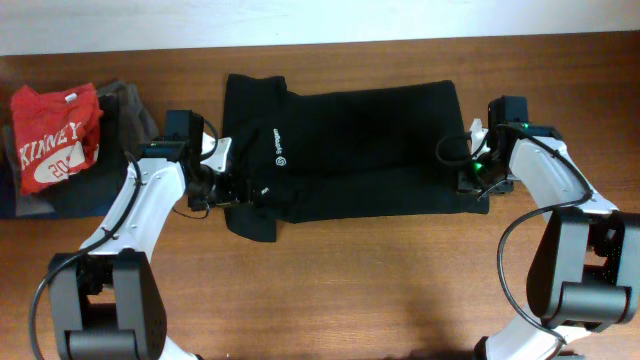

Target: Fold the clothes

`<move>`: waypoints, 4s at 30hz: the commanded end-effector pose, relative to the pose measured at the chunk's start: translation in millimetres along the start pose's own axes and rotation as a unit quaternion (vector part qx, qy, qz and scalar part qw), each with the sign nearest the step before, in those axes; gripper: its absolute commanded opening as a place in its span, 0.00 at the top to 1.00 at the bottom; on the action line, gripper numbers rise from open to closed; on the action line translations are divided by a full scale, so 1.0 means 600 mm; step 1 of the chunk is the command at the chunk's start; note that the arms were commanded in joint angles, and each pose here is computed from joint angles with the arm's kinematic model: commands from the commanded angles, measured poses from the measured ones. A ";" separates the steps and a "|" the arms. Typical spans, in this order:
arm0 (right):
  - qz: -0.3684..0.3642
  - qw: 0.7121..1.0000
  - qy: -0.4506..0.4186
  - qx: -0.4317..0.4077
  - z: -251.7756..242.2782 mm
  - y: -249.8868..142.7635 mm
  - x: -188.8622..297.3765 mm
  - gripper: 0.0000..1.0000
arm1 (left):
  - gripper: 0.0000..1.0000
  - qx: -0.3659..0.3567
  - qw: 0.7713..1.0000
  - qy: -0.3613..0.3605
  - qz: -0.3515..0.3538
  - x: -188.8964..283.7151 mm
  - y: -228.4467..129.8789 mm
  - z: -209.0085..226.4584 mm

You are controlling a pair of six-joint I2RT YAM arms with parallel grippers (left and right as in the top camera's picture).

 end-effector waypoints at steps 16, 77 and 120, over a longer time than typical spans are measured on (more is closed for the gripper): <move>0.004 1.000 -0.001 0.002 0.001 -0.002 -0.007 0.54 | 0.13 -0.117 0.987 0.059 0.096 -0.005 -0.052 -0.060; 0.065 0.994 0.022 0.090 0.122 -0.014 -0.099 0.68 | 0.44 -0.080 0.729 0.680 -0.019 0.128 -0.043 0.068; 0.070 0.993 0.020 0.089 0.120 -0.017 -0.099 0.68 | 0.62 -0.218 0.950 0.214 -0.063 -0.089 0.038 -0.047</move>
Point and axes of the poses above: each gripper's point midway between its finger pads, its own x axis back along the fingers, its own z axis along the line the jaws close on, y = z × x, the point moved 5 cm from there along x, back along the fingers, and after that the axes turned 13 degrees about -x, right-handed, at the moved point
